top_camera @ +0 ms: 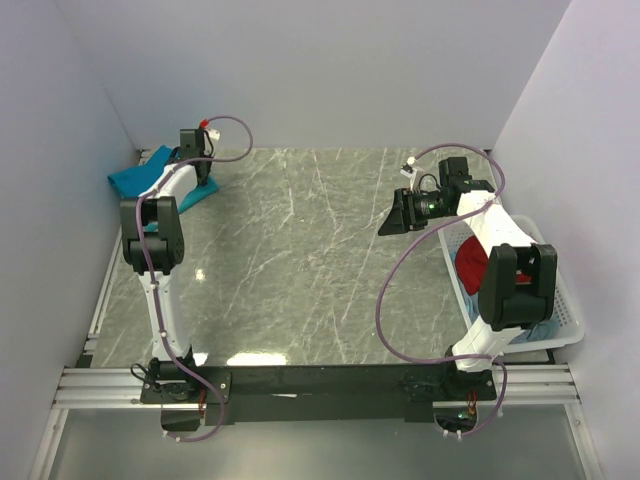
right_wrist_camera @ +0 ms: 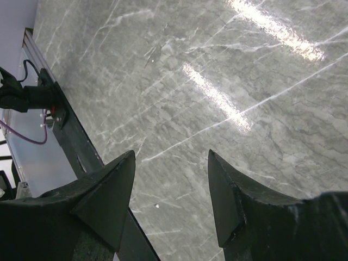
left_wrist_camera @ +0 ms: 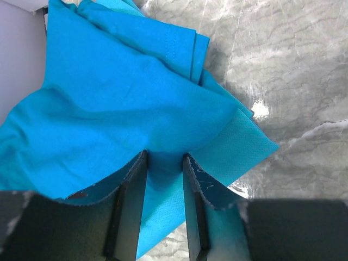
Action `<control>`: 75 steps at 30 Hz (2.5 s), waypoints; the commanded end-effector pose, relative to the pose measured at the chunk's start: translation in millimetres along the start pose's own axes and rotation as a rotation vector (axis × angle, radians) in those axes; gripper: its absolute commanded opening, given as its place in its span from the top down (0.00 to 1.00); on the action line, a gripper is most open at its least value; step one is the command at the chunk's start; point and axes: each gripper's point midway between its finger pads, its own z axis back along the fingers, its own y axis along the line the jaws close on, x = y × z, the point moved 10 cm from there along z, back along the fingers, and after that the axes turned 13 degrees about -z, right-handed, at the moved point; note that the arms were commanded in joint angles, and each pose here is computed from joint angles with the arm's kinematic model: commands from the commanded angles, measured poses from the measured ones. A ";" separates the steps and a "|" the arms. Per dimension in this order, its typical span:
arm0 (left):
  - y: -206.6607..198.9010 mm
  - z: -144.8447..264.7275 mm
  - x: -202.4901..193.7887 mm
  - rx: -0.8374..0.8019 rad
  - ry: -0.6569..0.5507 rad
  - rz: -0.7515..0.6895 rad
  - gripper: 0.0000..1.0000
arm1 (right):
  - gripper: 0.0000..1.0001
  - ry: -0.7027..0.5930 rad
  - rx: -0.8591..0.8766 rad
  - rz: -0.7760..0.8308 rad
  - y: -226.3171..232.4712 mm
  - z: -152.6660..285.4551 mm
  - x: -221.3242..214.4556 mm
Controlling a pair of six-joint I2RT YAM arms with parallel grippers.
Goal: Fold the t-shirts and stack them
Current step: Neatly place the folded tshirt to the corner
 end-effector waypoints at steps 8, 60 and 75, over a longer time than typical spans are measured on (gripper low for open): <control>0.8 -1.4 3.5 0.018 -0.021 -0.015 0.83 | 0.37 -0.016 0.031 0.051 9.6 3.8 8.6; 10.0 125.4 -58.3 -0.177 -0.129 0.521 0.27 | 0.37 -0.013 0.050 0.066 14.7 7.1 8.8; 39.9 170.3 -122.7 -0.037 -0.194 1.112 0.32 | 0.37 -0.008 0.047 0.065 12.8 5.9 8.4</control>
